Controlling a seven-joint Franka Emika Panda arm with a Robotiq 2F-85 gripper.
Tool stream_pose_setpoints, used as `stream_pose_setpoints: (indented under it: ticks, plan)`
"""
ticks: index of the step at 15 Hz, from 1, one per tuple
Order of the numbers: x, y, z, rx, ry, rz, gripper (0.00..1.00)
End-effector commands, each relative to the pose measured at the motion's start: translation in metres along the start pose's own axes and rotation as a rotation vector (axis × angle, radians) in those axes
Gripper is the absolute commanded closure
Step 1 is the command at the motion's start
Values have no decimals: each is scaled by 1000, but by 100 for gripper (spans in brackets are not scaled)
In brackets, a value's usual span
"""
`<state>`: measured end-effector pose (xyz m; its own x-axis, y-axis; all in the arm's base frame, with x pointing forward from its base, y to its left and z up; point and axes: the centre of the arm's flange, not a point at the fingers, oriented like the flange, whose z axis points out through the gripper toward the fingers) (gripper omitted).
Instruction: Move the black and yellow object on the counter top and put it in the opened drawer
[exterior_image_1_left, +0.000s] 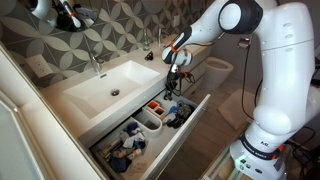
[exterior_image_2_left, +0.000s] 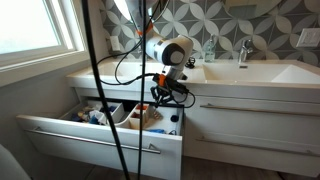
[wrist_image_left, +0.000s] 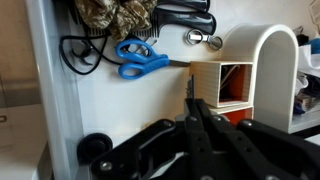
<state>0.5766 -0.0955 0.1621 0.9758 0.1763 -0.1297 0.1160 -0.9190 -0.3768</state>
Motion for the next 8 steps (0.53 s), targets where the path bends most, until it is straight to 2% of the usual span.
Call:
stream_pose_setpoints:
  ticks: [1, 4, 5, 8]
  plan:
    - [22, 17, 25, 60, 46, 21, 99]
    - [27, 22, 38, 50, 56, 8, 99]
    - [17, 12, 13, 16, 56, 24, 96]
    - [19, 12, 13, 16, 62, 23, 96]
